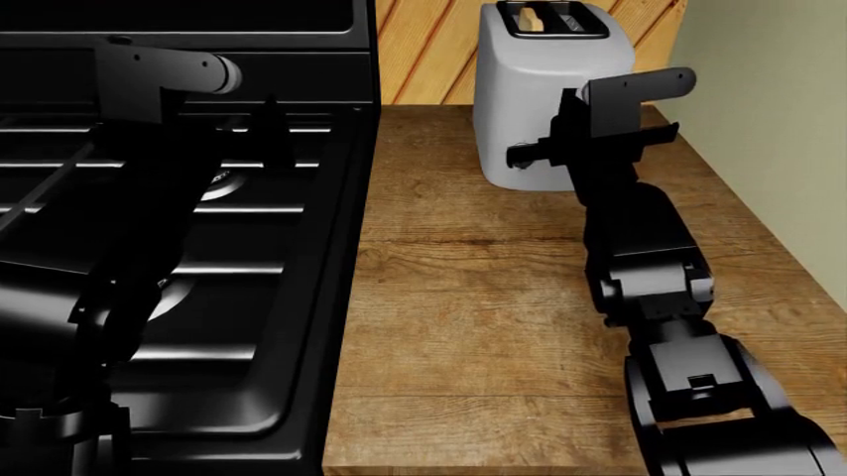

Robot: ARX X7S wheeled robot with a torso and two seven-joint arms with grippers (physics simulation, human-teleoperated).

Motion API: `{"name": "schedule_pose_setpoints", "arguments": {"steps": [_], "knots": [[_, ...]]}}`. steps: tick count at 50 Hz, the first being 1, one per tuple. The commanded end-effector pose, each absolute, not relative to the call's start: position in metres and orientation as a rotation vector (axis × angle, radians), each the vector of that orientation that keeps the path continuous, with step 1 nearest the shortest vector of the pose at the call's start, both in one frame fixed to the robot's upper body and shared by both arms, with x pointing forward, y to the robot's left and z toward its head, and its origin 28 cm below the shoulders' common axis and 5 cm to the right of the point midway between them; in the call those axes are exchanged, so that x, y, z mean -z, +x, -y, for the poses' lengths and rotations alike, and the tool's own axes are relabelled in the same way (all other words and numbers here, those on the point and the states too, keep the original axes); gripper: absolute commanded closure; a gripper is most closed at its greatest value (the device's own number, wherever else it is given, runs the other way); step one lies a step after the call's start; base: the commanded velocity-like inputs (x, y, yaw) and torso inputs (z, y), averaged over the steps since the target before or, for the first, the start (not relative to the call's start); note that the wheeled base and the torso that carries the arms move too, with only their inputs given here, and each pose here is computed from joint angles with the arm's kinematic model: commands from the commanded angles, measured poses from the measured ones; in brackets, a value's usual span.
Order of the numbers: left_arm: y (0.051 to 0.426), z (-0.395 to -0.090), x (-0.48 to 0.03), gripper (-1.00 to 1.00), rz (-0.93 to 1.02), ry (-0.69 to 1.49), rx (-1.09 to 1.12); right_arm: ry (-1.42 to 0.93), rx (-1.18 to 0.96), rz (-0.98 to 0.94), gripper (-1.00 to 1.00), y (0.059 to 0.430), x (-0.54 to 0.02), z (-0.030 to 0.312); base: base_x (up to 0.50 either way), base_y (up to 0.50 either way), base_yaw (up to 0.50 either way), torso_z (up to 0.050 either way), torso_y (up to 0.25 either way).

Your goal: Push down the lever of the toaster to turn it on.

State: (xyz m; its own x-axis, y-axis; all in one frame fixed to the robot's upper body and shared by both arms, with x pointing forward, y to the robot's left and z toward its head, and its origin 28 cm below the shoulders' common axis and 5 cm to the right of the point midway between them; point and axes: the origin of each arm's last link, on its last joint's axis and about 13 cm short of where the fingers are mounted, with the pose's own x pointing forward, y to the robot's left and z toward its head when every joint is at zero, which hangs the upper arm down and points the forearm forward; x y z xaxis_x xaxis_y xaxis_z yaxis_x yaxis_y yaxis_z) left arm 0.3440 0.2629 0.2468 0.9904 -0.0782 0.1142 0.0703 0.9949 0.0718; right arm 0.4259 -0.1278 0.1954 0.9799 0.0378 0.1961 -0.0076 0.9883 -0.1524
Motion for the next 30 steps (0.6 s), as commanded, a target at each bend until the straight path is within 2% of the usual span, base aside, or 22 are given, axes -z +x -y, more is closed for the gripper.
{"name": "schedule_pose_setpoints", "arguments": {"steps": [1, 30], "knots": [[0.3438, -0.2616, -0.2467, -1.00, 0.118, 0.069, 0.081, -0.129, 0.003, -0.087, 1.00, 0.4123, -0.1218, 0.1376, 0.02, 0.00, 0.00, 0.000, 0.000], [0.3440, -0.2600, -0.2434, -1.00, 0.111, 0.067, 0.088, -0.127, 0.002, -0.109, 1.00, 0.4062, -0.1154, 0.1381, 0.00, 0.00, 0.00, -0.001, 0.000]]}}
